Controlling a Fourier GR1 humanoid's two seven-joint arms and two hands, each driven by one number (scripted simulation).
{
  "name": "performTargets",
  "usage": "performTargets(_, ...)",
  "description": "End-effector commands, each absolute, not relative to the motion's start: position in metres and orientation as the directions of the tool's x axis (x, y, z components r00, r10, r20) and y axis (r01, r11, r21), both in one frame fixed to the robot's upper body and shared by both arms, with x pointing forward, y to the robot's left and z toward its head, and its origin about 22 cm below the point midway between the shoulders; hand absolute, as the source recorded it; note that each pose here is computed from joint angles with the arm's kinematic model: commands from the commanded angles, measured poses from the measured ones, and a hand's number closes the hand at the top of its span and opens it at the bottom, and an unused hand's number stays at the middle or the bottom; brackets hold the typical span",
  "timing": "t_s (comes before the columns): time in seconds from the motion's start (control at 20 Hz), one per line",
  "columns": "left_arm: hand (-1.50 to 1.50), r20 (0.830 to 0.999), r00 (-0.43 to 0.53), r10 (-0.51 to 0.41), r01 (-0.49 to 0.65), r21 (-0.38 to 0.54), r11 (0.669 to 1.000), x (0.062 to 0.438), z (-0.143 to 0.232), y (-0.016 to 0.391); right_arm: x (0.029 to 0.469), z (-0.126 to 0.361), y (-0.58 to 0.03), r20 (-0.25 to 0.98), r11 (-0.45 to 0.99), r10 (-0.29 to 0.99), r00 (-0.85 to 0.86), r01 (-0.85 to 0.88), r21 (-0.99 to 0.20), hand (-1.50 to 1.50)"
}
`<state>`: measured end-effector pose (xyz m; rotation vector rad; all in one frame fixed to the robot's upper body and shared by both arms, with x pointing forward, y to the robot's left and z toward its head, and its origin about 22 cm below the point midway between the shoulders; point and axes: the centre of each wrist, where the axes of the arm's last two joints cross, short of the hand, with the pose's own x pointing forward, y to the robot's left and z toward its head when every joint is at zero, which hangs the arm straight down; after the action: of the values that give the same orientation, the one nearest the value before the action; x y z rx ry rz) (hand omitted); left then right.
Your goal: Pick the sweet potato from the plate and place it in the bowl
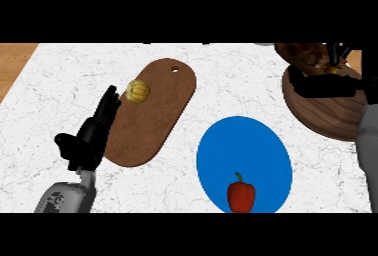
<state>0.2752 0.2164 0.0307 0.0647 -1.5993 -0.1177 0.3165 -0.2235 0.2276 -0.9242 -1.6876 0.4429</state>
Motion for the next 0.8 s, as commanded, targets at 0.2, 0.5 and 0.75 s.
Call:
performTargets(0.2,0.0,0.992,-0.032,-0.119,0.037,0.12,0.992,0.273,0.028,0.21,0.365,0.186,-0.273,0.452,0.404,0.891,0.05,0.369,-0.837,1.5)
performTargets(0.5,0.0,0.995,-0.037,-0.097,0.048,0.099,0.994,0.267,0.036,0.22,0.386,0.168,-0.328,0.474,0.394,0.874,0.112,0.407,-0.824,1.5)
performTargets(0.75,0.0,0.994,-0.036,-0.101,0.042,0.102,0.994,0.265,0.027,0.208,0.398,0.122,-0.361,0.433,0.351,0.885,0.173,0.363,-0.863,1.5)
